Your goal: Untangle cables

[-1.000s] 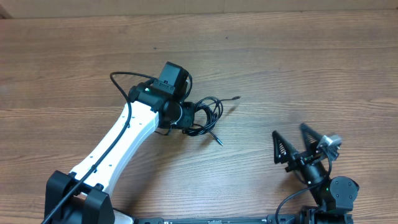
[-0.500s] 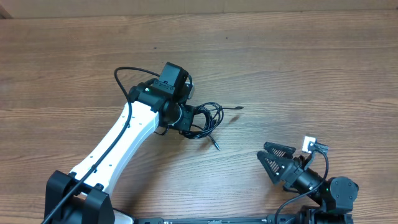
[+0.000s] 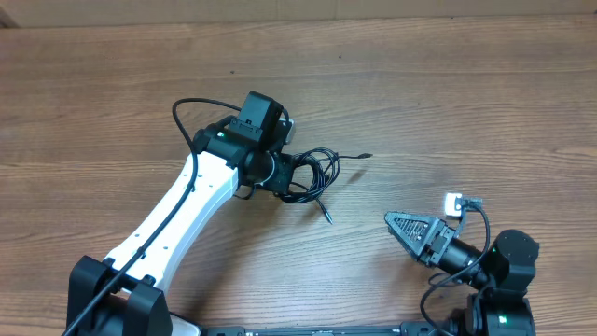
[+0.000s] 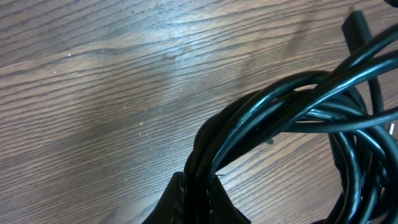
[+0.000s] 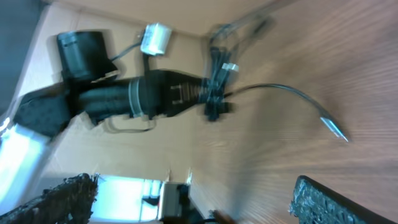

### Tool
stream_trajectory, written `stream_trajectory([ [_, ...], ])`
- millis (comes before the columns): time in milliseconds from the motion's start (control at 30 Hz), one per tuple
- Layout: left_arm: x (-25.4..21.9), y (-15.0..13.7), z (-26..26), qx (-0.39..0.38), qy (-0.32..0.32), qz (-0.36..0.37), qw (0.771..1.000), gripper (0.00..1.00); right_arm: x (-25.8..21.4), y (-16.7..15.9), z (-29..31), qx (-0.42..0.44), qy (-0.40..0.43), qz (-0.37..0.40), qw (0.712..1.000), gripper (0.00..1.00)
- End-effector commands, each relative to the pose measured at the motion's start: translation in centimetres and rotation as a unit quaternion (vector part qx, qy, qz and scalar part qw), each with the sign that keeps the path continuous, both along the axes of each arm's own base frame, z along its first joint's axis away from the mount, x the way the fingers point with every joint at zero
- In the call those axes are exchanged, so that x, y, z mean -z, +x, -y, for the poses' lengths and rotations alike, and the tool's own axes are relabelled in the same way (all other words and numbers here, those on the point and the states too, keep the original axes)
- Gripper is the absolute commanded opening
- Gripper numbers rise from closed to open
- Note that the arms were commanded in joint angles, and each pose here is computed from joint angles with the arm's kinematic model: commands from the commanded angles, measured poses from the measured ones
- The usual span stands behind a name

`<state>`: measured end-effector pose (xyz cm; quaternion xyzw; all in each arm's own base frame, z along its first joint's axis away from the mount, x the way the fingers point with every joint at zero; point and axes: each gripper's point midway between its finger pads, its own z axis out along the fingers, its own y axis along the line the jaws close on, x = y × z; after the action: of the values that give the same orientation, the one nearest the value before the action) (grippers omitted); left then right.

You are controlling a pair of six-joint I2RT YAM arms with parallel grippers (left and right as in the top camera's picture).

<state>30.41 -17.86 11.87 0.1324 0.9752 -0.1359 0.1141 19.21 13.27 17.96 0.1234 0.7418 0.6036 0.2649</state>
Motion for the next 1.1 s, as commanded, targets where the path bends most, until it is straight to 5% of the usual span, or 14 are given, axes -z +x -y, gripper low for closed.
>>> stream_trajectory([
  [0,-0.9,-0.2,1.3,0.023,-0.026,0.007,0.999,0.04,-3.0,-0.2,-0.7,-0.035,0.013,0.046,0.998,1.00],
  [200,-1.0,-1.3,3.5,0.082,-0.026,0.023,0.996,0.04,-2.2,1.6,-0.2,0.016,-0.001,0.032,0.999,0.72],
  [633,-1.2,-3.2,6.9,0.138,-0.029,0.037,0.989,0.04,4.1,3.4,-3.1,0.078,-0.041,-0.123,0.988,0.62],
  [1067,-0.6,-2.6,5.3,0.148,0.050,0.070,0.985,0.04,3.4,4.0,-4.4,0.049,-0.024,-0.107,0.993,0.14],
])
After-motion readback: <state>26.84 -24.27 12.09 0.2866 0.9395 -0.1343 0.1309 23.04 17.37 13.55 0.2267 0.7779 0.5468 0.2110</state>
